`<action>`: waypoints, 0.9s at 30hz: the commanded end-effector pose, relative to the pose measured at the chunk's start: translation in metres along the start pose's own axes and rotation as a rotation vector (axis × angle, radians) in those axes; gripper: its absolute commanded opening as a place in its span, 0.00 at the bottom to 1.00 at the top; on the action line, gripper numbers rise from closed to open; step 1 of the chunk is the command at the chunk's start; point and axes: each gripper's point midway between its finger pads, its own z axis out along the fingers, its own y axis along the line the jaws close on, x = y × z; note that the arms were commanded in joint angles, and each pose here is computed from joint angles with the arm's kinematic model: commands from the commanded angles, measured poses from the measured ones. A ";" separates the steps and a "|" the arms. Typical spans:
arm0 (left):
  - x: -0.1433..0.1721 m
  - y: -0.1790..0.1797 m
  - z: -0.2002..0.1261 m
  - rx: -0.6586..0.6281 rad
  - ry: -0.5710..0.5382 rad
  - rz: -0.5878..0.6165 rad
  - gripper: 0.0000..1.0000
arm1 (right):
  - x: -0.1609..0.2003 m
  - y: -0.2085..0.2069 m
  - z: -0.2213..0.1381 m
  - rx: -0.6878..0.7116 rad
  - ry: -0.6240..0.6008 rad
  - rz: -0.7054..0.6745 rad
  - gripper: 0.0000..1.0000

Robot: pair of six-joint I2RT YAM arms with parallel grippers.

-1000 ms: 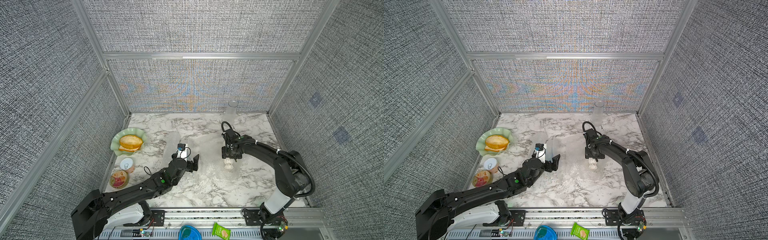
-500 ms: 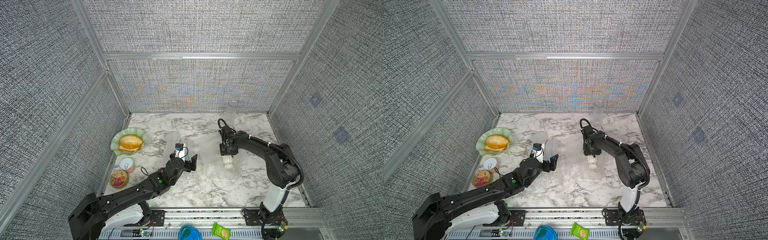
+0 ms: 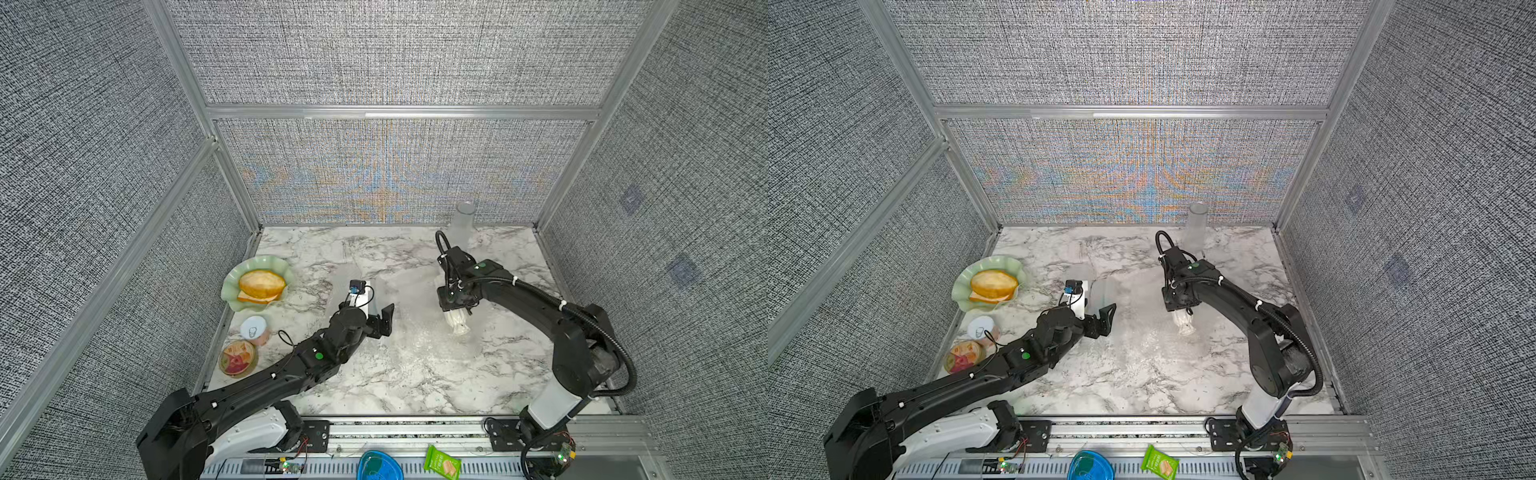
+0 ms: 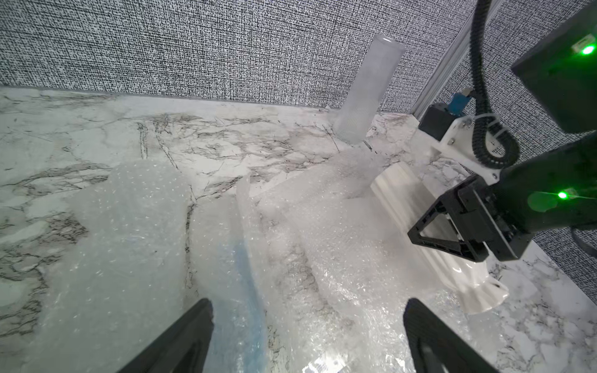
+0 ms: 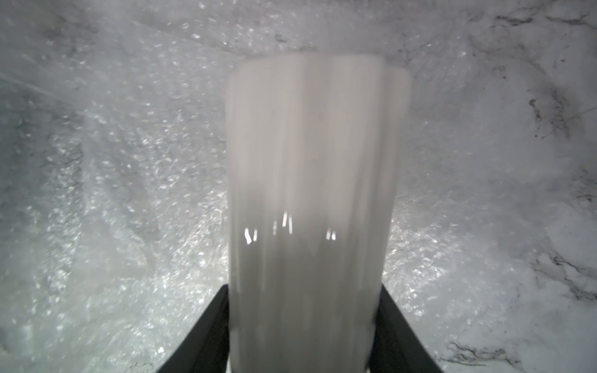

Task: Unwrap the vase from the bubble wrap
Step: Adjust the vase with the bubble wrap.

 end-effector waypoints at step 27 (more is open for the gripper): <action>-0.024 -0.017 0.021 0.079 0.249 0.059 0.00 | -0.030 0.045 -0.021 -0.075 -0.120 -0.132 0.83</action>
